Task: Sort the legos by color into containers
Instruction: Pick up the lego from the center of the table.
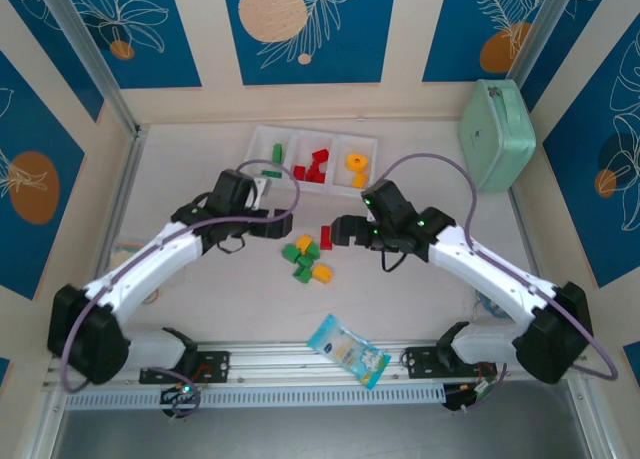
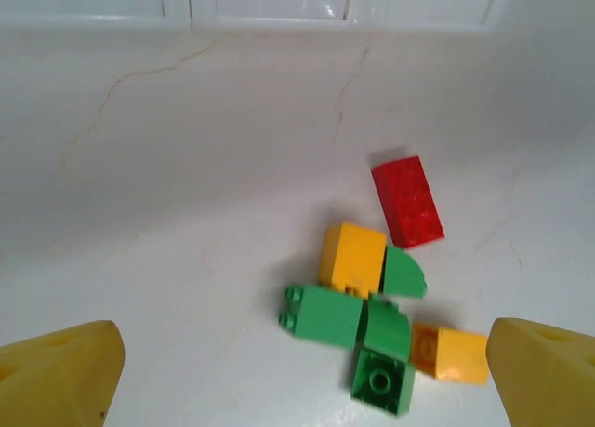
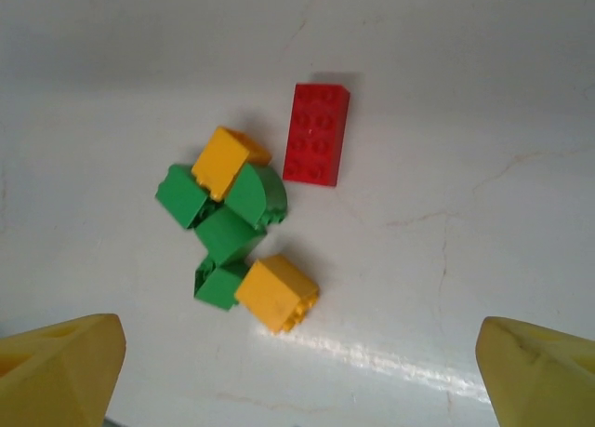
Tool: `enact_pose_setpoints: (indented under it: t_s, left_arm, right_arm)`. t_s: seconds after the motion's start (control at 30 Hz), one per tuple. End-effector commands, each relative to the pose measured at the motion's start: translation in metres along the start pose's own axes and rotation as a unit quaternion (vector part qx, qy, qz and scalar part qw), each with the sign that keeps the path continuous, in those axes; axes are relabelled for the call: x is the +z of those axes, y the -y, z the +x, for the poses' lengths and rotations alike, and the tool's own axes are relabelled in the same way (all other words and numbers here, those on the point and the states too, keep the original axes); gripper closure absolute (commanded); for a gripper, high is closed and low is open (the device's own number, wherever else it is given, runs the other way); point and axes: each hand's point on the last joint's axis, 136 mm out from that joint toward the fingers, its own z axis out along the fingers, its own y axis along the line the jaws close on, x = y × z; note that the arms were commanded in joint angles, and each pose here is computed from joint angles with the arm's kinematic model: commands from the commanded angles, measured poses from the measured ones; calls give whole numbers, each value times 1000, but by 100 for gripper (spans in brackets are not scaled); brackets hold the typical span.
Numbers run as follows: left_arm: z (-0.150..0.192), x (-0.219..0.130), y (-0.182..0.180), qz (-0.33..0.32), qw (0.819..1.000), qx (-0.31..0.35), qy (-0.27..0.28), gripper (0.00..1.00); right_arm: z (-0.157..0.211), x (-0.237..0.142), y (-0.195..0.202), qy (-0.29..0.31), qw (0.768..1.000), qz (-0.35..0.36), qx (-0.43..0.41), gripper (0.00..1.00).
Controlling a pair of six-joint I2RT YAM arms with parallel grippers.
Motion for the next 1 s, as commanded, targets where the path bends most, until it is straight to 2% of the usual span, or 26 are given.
enact_pose_setpoints:
  t_s: [0.0, 0.1, 0.33, 0.53, 0.77, 0.97]
  left_arm:
    - [13, -33, -1, 6, 999, -30, 29, 1]
    - [29, -55, -7, 6, 998, -39, 42, 1]
    - [52, -94, -12, 3, 999, -16, 40, 1]
    - [79, -98, -27, -29, 1000, 2, 9, 1]
    - [79, -99, -19, 4, 999, 17, 33, 0]
    - [82, -90, -13, 19, 999, 25, 13, 1]
  right_arm:
    - [-22, 10, -12, 20, 999, 25, 7, 5]
    - [-28, 26, -25, 14, 998, 51, -29, 6]
    - [-29, 71, -18, -45, 989, 129, -53, 8]
    - [-20, 106, -9, -89, 980, 163, -65, 13]
    - [-8, 138, -5, -126, 978, 157, -61, 22]
    - [-4, 151, 4, -141, 973, 173, -65, 31]
